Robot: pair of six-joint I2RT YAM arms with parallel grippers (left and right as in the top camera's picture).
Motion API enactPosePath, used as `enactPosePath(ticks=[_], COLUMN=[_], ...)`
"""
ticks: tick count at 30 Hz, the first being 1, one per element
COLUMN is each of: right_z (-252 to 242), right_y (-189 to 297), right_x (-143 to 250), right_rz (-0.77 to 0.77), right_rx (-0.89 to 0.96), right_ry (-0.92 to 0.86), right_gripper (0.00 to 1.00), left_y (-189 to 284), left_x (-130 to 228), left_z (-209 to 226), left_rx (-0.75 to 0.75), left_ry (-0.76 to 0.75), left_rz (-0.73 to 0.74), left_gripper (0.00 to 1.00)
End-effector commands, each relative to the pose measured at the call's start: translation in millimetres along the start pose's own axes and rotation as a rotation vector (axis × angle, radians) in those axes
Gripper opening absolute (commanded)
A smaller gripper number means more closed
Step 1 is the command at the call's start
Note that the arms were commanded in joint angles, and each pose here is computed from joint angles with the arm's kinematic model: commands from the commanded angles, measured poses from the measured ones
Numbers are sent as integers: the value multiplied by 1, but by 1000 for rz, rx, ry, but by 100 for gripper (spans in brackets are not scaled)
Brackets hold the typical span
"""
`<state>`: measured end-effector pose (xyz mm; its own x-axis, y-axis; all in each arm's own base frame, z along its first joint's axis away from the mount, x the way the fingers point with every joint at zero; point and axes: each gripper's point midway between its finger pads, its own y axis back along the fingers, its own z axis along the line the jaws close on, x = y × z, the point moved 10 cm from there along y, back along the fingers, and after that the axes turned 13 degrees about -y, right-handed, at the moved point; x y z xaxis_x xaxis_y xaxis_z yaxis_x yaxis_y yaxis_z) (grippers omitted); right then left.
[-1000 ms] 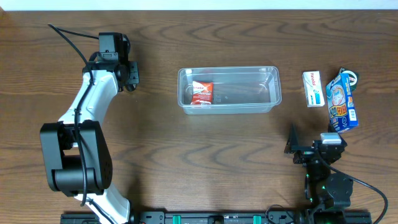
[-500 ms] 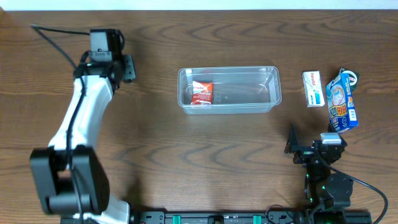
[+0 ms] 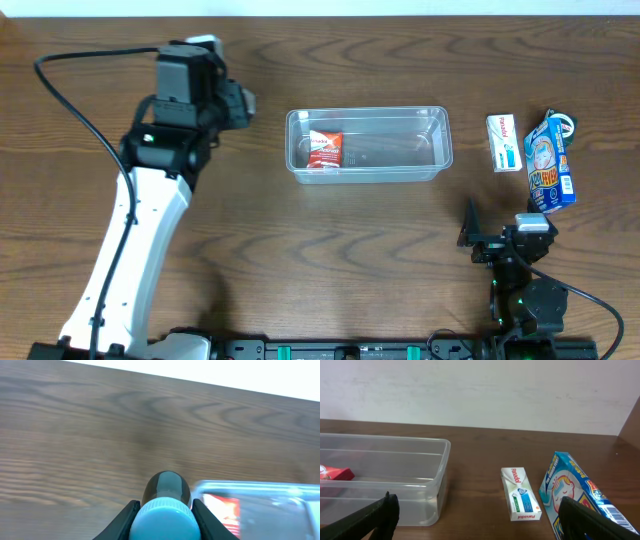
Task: Pack container
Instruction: 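Carry the dark bottle into the container's left end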
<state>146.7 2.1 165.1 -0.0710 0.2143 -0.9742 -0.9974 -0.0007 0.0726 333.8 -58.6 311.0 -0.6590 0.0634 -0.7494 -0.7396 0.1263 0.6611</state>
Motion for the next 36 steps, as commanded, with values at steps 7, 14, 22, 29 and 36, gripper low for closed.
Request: enactPosePath(ticks=[7,14,22,29,36], right_z=[-2,-2,-2,-2,-2], right_y=[0,0,0,0,0], right_x=[0,0,0,0,0], right_rz=[-3,-3,-3,-3,-3], right_rx=[14,14,14,14,14], right_ry=[7,7,7,7,7], right_gripper=[99,99,99,99,99], left_y=[0,-9,-24,-40,-54], left_x=[5,12,21,27,33], left_z=[-55,-81,-95,-96,-97], left_rx=[128,173,97,50,45], left_ry=[-24,-59,-107,-137,-168], left_rz=[17,42,67,98,129], left_gripper=[31,30,30,30,30])
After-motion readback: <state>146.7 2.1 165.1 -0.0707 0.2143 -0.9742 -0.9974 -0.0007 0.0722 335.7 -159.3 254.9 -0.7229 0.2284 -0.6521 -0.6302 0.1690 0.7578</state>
